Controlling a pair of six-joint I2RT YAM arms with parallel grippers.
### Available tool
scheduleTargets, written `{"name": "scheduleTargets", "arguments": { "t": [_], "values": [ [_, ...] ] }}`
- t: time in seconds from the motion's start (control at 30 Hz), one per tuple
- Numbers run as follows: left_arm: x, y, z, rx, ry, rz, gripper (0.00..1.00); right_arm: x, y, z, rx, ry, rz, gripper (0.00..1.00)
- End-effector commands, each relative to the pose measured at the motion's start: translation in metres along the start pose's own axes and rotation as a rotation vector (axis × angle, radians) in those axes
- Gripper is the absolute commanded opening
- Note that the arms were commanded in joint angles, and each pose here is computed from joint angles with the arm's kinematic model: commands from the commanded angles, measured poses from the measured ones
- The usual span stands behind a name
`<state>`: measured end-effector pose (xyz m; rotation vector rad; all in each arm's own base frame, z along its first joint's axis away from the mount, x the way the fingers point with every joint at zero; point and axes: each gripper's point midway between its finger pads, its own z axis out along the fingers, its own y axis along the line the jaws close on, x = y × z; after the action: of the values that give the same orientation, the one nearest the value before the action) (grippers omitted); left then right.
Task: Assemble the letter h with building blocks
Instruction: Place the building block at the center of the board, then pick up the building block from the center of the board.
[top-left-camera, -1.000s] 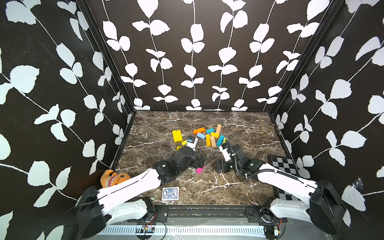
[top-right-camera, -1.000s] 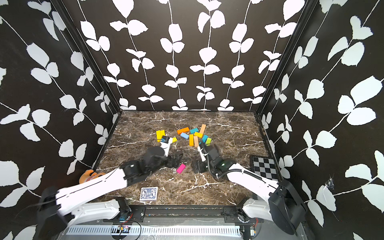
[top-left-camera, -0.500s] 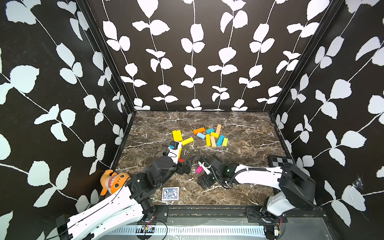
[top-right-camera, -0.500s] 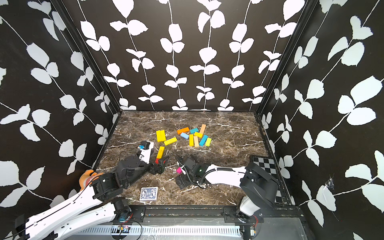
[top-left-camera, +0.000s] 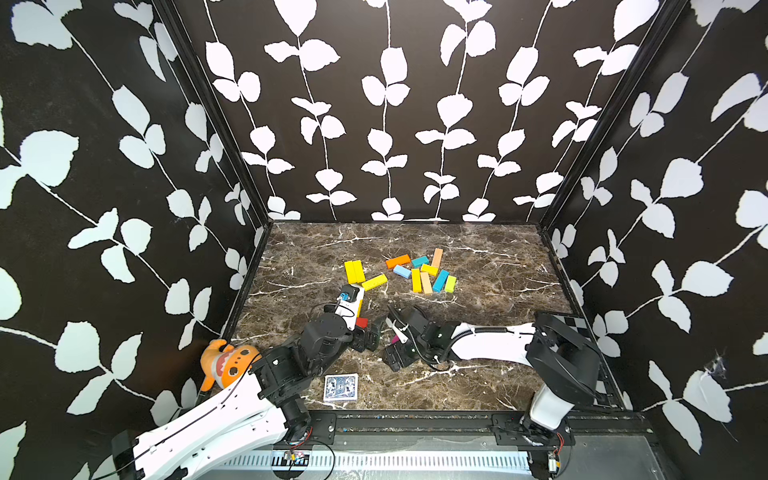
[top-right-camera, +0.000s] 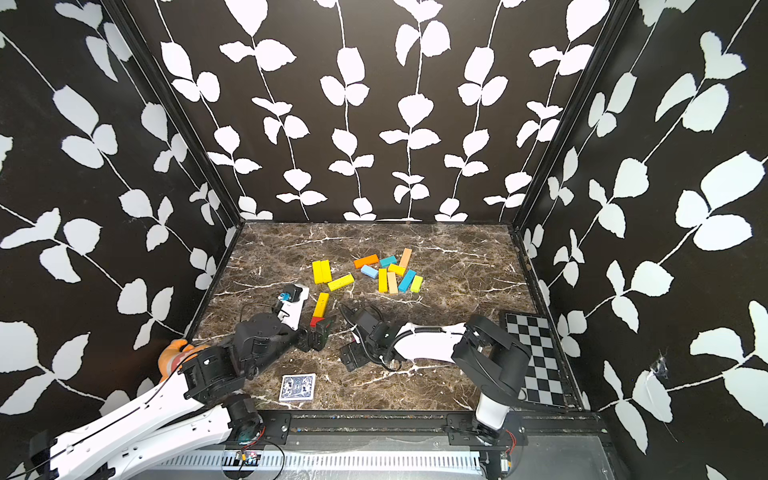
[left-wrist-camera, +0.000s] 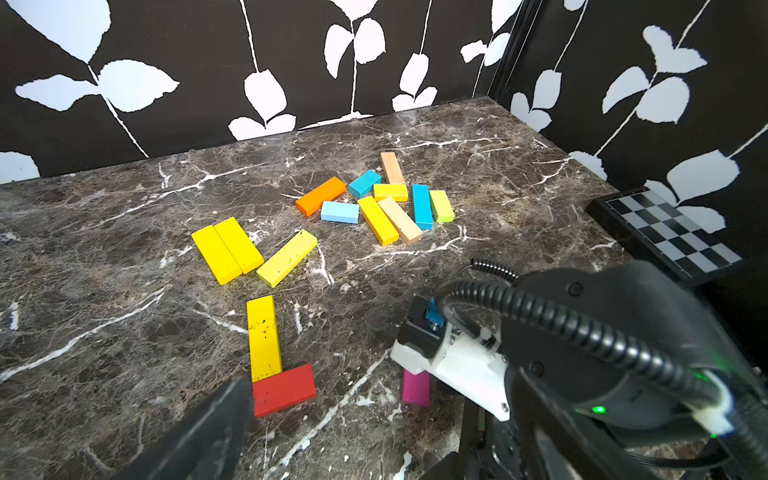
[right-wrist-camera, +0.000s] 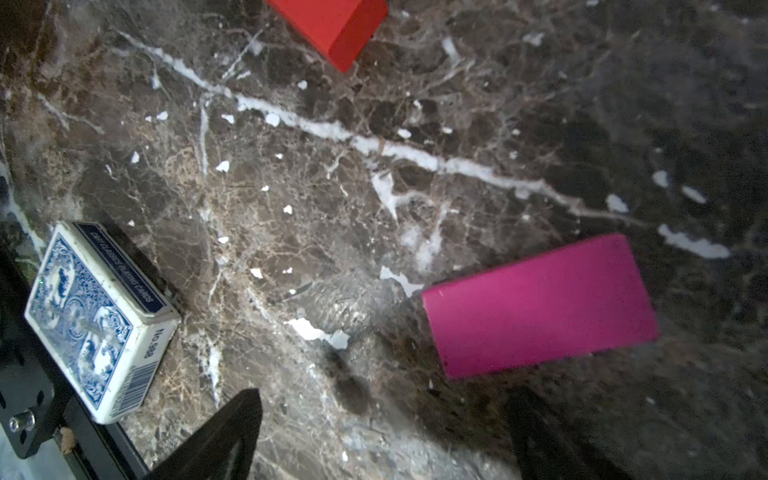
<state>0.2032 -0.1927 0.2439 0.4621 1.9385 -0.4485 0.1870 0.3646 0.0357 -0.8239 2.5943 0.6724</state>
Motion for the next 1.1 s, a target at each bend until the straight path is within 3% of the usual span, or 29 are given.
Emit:
{"name": "scheduleTargets", "arguments": {
  "t": [0.0,0.2,0.33,0.5,0.6,0.77,1.07],
  "values": [
    [0.004,0.007,-0.001,-0.027,0.002,0.006,0.99,-0.015,0.017,0.008,-0.060,-0.031,0.012,0.91],
    [0.006,0.013,-0.008,-0.043,-0.010,-0.015,0.99,-0.039,0.022,0.026,-0.064,-0.062,0.014,0.91],
    [0.008,0.015,-0.010,-0.038,-0.027,-0.034,0.99,-0.051,0.021,0.007,-0.024,-0.079,0.021,0.91],
    [0.015,0.016,-0.006,-0.042,-0.021,-0.045,0.99,-0.054,-0.028,-0.036,0.318,-0.059,0.165,0.93],
    [0.018,0.016,-0.004,-0.049,-0.014,-0.046,0.99,-0.049,-0.042,-0.042,0.388,-0.033,0.281,0.93],
    [0.021,0.014,-0.003,-0.031,-0.005,-0.040,0.99,-0.053,-0.045,-0.037,0.429,-0.027,0.397,0.92],
    [0.031,0.014,-0.004,-0.018,0.008,-0.040,0.99,-0.058,-0.044,-0.015,0.454,0.005,0.464,0.90]
  ]
}}
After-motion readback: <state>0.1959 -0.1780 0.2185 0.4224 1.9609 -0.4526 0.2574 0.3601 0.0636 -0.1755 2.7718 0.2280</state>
